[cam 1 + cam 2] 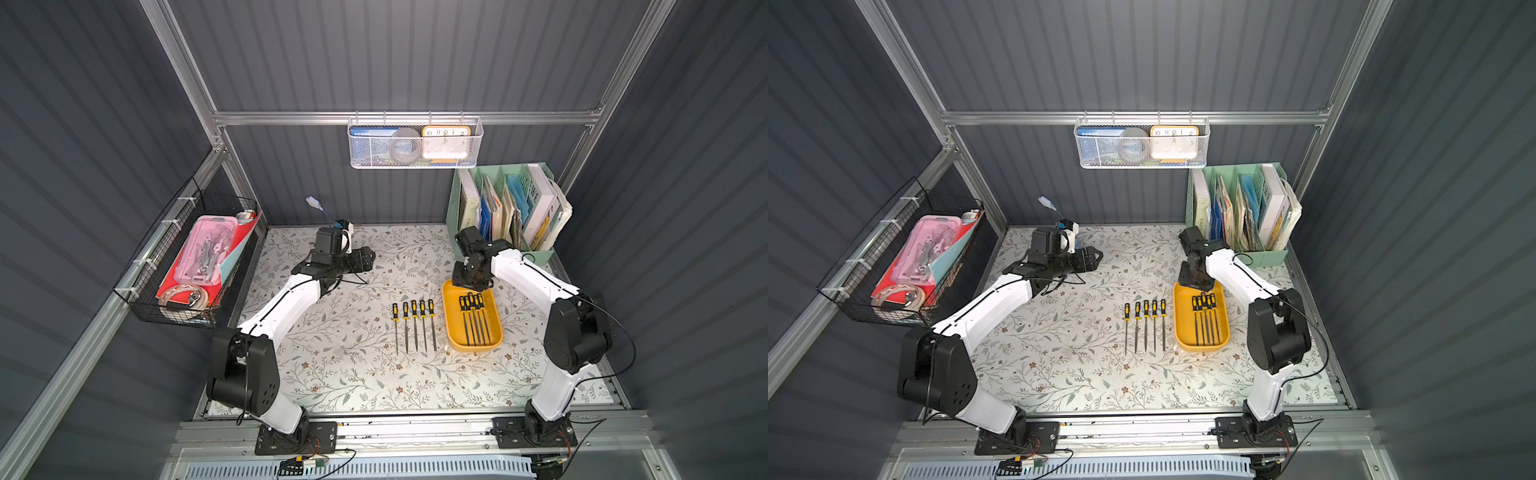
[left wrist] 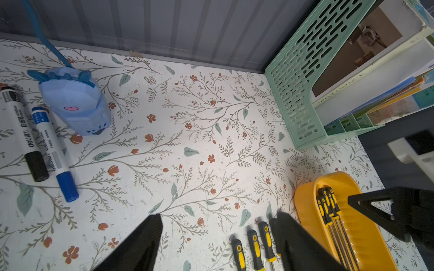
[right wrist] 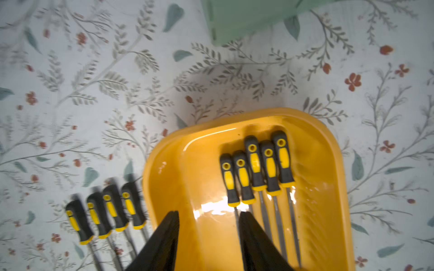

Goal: Take the file tool out of the storage box
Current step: Place the file tool at the center of the board, then pick up the file tool from the storage box.

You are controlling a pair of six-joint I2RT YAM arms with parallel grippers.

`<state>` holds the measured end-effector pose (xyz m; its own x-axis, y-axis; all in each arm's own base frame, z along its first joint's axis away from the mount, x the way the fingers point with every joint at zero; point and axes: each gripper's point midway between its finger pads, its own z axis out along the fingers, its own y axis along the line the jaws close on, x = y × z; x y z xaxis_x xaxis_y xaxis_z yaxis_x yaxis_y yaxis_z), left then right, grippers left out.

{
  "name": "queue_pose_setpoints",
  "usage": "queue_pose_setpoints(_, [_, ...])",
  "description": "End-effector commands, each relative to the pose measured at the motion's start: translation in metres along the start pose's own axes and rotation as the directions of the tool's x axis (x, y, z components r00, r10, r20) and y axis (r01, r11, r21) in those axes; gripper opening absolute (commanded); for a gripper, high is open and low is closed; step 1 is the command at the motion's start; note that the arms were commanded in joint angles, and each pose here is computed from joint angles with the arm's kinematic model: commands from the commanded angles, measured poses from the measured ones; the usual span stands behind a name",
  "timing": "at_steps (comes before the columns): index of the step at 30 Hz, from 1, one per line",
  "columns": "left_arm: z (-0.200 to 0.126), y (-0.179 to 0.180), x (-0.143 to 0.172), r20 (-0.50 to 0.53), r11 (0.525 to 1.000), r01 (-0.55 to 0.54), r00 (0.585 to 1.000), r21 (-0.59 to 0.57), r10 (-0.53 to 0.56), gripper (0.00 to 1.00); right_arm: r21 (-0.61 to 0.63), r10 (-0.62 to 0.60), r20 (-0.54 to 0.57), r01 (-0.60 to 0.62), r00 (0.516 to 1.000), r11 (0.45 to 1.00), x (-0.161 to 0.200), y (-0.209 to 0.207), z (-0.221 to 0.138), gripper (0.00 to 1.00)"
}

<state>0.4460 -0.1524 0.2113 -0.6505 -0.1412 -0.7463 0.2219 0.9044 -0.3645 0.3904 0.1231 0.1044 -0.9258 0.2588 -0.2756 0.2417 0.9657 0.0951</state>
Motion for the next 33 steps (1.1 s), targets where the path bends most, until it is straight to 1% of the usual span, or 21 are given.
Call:
queue_pose_setpoints(1, [0.002,-0.005,-0.007,0.018,1.000,-0.004,1.000,0.026,0.003,0.82,0.035,-0.074,-0.130,0.079,0.989,0.996,0.023,-0.012,0.018,0.46])
queue_pose_setpoints(4, [0.002,-0.005,-0.008,0.020,1.000,-0.002,1.000,0.026,0.001,0.82,0.076,-0.078,-0.178,0.093,0.981,0.993,0.031,-0.022,0.035,0.45])
queue_pose_setpoints(8, [0.000,-0.005,-0.010,0.023,1.000,-0.004,1.000,0.019,0.003,0.82,0.072,-0.073,-0.202,0.089,0.977,0.993,0.035,-0.021,0.048,0.42])
queue_pose_setpoints(16, [-0.004,-0.003,-0.009,0.021,1.000,-0.002,1.000,0.007,0.002,0.82,0.059,-0.071,-0.223,0.086,0.972,0.995,0.038,-0.016,0.061,0.36])
queue_pose_setpoints(20, [-0.006,-0.003,-0.010,0.029,1.000,0.001,1.000,0.003,-0.001,0.82,0.050,-0.080,-0.219,0.092,0.973,0.994,0.037,-0.011,0.061,0.33])
queue_pose_setpoints(29, [-0.008,-0.002,-0.009,0.030,1.000,0.004,1.000,-0.002,-0.004,0.82,0.069,-0.080,-0.256,0.101,0.963,0.993,0.045,-0.014,0.077,0.31])
queue_pose_setpoints(33, [-0.009,-0.001,-0.008,0.027,1.000,0.005,1.000,-0.007,-0.004,0.82,0.071,-0.077,-0.274,0.100,0.959,0.992,0.050,-0.015,0.084,0.28])
